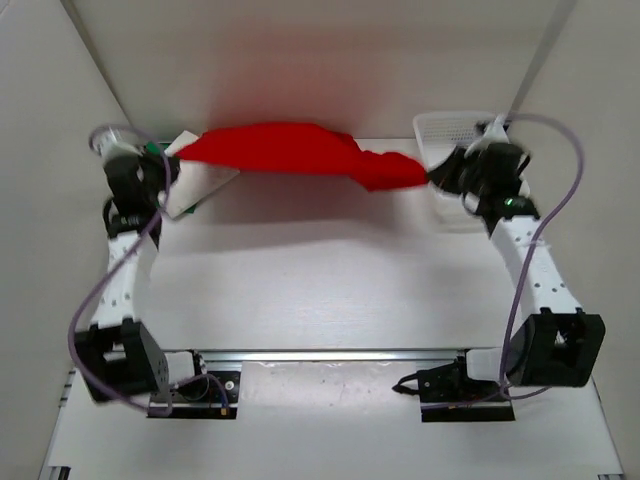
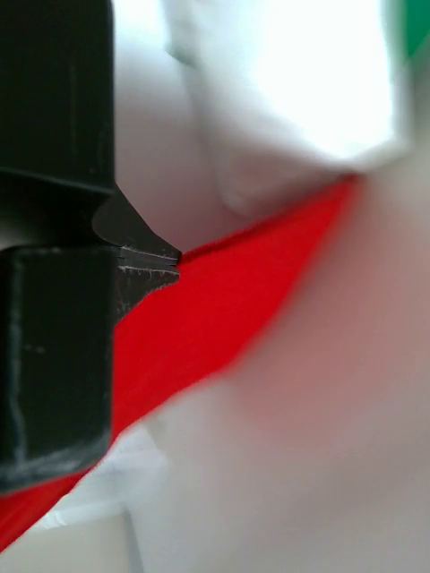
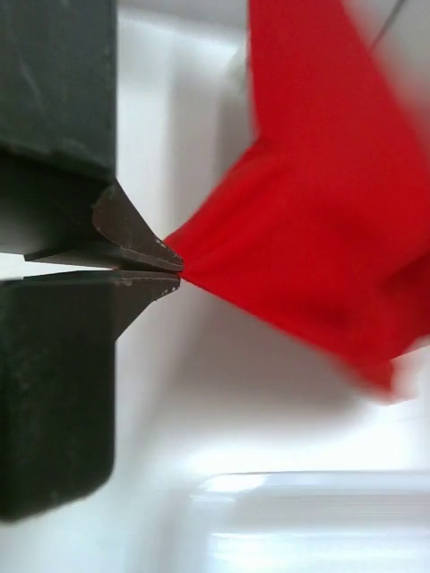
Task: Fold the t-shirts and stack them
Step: Flatten out the tshirt, then fold the flattened tshirt in 1/3 of the way
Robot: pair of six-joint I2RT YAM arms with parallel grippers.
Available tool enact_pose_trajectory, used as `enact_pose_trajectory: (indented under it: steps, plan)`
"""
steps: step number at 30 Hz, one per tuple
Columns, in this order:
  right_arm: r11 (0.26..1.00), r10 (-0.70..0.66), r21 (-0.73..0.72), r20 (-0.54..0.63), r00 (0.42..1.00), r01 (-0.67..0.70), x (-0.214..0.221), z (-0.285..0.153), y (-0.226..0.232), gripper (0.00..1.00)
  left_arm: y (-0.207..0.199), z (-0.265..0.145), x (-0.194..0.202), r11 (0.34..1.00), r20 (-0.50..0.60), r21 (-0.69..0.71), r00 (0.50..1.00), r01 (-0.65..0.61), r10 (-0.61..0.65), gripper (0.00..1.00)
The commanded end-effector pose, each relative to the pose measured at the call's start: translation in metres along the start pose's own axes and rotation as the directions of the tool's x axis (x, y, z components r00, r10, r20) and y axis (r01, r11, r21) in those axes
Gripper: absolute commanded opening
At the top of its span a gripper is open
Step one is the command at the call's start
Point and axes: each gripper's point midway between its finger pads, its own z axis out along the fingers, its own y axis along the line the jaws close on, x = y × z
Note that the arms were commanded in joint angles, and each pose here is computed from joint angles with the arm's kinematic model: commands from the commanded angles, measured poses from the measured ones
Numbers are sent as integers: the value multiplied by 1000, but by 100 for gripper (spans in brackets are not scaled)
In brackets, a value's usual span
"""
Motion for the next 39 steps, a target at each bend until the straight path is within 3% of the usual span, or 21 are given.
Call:
enact_pose_trajectory:
  steps: [1,2,3,5,8,13,17,20,25,29,34,39]
  plan:
    - [978,47,209,-77,996,-30,88,-19,-45,0,24,-63,30,993,73,-64,992,-103,107,0]
    - [974,73,221,-89,993,-52,104,-24,-49,0,23,-76,40,995,72,-46,993,-92,95,0]
    - [964,149,238,-128,981,-115,138,-33,-58,0,52,-83,69,992,19,-98,997,-74,76,0]
    - [930,299,279,-207,931,-237,199,-53,-76,0,89,-103,113,985,-57,-159,997,-65,57,0]
    - [900,428,227,-308,850,-371,259,-79,-66,0,122,-127,165,973,-178,-217,983,-82,43,0]
    - [909,415,214,-366,833,-359,294,-119,-42,0,142,-160,227,973,-353,-219,935,-73,-9,0]
    - [929,369,175,-395,841,-325,298,-141,-15,0,149,-179,245,972,-431,-215,902,-96,-7,0]
    - [940,325,235,-397,858,-247,288,-159,-14,1,139,-182,231,973,-432,-200,902,-116,19,0]
    - [954,271,218,-344,899,-205,278,-166,-4,0,126,-176,221,980,-421,-175,907,-93,11,0]
    - [965,250,172,-352,902,-200,271,-135,2,0,122,-157,215,985,-365,-160,923,70,-124,0]
    - [967,244,147,-317,917,-206,223,-84,-15,0,127,-133,189,958,-263,-174,927,226,-266,0]
    - [974,199,171,-312,929,-151,177,-28,-24,0,131,-110,178,940,-237,-212,919,269,-316,0]
